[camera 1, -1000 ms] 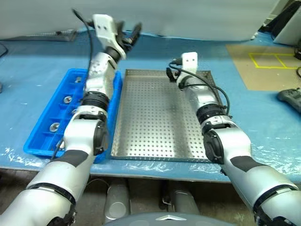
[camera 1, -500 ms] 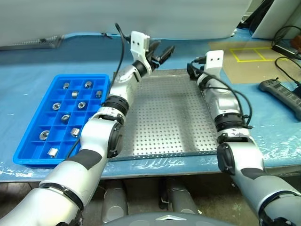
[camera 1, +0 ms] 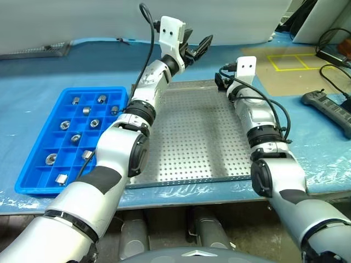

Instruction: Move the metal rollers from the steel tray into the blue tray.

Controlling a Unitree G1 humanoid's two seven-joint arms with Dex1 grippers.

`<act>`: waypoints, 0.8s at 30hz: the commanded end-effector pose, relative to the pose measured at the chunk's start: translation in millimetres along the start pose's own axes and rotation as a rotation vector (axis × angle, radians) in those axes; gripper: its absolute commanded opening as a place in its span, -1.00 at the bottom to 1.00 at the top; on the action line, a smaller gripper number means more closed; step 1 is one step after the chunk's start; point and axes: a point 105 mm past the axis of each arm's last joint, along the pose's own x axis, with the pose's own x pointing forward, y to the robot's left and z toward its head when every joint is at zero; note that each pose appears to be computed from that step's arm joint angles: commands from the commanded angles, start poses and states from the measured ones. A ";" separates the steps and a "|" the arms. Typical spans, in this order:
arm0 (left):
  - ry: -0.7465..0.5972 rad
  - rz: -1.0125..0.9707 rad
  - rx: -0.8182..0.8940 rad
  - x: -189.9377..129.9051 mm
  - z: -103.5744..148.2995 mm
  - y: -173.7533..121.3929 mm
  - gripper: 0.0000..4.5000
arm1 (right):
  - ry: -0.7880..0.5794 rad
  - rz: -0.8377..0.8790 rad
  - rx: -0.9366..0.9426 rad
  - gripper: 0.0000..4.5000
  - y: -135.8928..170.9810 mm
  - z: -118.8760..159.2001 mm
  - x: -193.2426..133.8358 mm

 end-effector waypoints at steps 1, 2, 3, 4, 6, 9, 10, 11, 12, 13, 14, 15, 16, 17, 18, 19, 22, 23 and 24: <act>0.054 0.010 0.013 -10.0 -27.2 -3.3 0.64 | -0.249 -0.041 -0.103 0.73 -20.4 94.5 1.6; 0.114 0.010 0.010 -18.6 -48.7 -5.0 0.64 | -0.293 -0.051 -0.123 0.73 -24.4 113.5 -0.1; 0.154 0.010 0.009 -24.9 -62.6 -6.2 0.64 | -0.318 -0.056 -0.135 0.73 -26.3 124.5 -1.2; 0.225 0.038 -0.012 -38.4 -86.5 -3.2 0.64 | -0.366 -0.065 -0.148 0.73 -27.9 143.1 -4.4; 0.360 0.096 -0.022 -67.9 -127.5 4.0 0.64 | -0.483 -0.055 -0.132 0.73 -25.2 184.3 -14.5; 0.240 0.061 -0.013 -42.5 -92.3 -0.9 0.64 | -0.421 -0.030 -0.136 0.73 -19.8 161.4 -7.0; 0.185 0.038 -0.004 -30.7 -73.8 -4.0 0.64 | -0.389 -0.026 -0.146 0.73 -18.2 147.1 -3.7; 0.153 0.023 0.008 -23.8 -62.0 -5.9 0.64 | -0.378 -0.023 -0.134 0.73 -17.6 140.5 -2.4; 0.148 0.020 0.016 -22.1 -58.7 -5.5 0.64 | -0.387 -0.025 -0.123 0.73 -17.3 141.8 -2.8; 0.176 0.036 0.014 -26.8 -66.6 -2.1 0.64 | -0.423 -0.023 -0.122 0.73 -15.7 154.1 -5.5; 0.222 0.056 0.007 -35.1 -79.9 1.9 0.64 | -0.461 -0.021 -0.135 0.73 -13.7 167.4 -8.7; 0.274 0.083 -0.011 -45.7 -95.8 6.4 0.64 | -0.499 -0.020 -0.151 0.73 -11.4 180.9 -12.5; 0.336 0.127 -0.021 -62.0 -114.9 13.9 0.64 | -0.563 -0.010 -0.148 0.73 -6.6 202.5 -20.2; 0.377 0.153 -0.021 -74.9 -127.4 19.6 0.64 | -0.624 0.006 -0.139 0.73 -0.1 222.0 -28.6; 0.392 0.169 -0.023 -81.8 -132.0 24.1 0.64 | -0.665 0.021 -0.128 0.73 6.0 234.7 -35.3; 0.351 0.179 -0.038 -77.3 -122.2 28.1 0.64 | -0.661 0.041 -0.110 0.73 12.1 232.1 -35.5; 0.134 0.151 0.000 -38.4 -50.0 36.0 0.64 | -0.420 0.038 -0.030 0.73 14.4 155.2 -5.8; 0.042 0.142 0.026 -26.4 -17.0 39.1 0.64 | -0.318 0.034 0.016 0.73 13.9 116.4 3.0; -0.025 0.144 0.054 -17.9 11.1 42.4 0.64 | -0.242 0.027 0.027 0.73 14.3 88.1 7.3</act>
